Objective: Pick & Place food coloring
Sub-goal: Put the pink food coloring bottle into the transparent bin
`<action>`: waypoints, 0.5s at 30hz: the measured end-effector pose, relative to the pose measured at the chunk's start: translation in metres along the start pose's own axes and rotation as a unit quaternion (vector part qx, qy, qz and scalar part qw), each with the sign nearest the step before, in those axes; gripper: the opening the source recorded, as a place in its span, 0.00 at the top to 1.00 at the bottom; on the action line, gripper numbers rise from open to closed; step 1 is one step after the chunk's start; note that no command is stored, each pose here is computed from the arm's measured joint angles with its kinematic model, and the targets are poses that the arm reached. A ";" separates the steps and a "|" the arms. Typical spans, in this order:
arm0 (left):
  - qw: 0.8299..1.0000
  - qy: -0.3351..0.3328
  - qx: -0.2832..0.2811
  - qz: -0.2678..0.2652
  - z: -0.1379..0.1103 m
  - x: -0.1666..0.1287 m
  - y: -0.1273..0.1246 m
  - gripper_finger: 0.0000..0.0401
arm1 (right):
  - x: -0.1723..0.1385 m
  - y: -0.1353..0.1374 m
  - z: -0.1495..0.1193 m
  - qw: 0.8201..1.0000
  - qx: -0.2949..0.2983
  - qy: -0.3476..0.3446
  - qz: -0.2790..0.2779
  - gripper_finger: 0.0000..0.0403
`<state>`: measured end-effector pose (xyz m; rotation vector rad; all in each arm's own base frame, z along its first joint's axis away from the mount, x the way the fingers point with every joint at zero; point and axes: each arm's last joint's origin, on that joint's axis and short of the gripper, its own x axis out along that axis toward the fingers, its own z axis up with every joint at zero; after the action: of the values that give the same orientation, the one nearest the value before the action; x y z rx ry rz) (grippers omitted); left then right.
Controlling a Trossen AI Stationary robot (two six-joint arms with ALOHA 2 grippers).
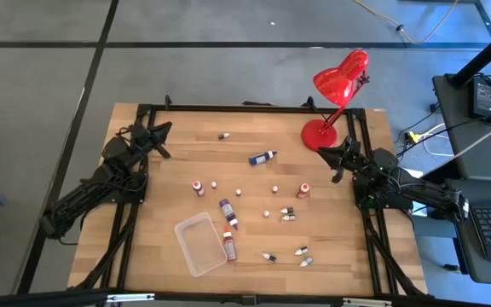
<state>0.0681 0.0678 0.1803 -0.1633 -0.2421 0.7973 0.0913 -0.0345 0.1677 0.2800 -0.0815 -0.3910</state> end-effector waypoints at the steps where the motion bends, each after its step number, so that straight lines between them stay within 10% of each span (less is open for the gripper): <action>1: 1.000 -0.010 -0.015 -0.003 0.002 0.000 0.000 0.98 | 0.000 0.000 0.000 1.000 0.000 0.000 0.000 0.84; 15: 0.973 -0.194 -0.073 -0.096 0.060 -0.010 -0.016 0.96 | 0.000 0.000 0.000 1.000 -0.005 -0.003 -0.005 0.84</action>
<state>0.0562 0.0530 0.2399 -0.1177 -0.6782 0.6125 0.0912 -0.0348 0.1679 0.2693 -0.0833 -0.4029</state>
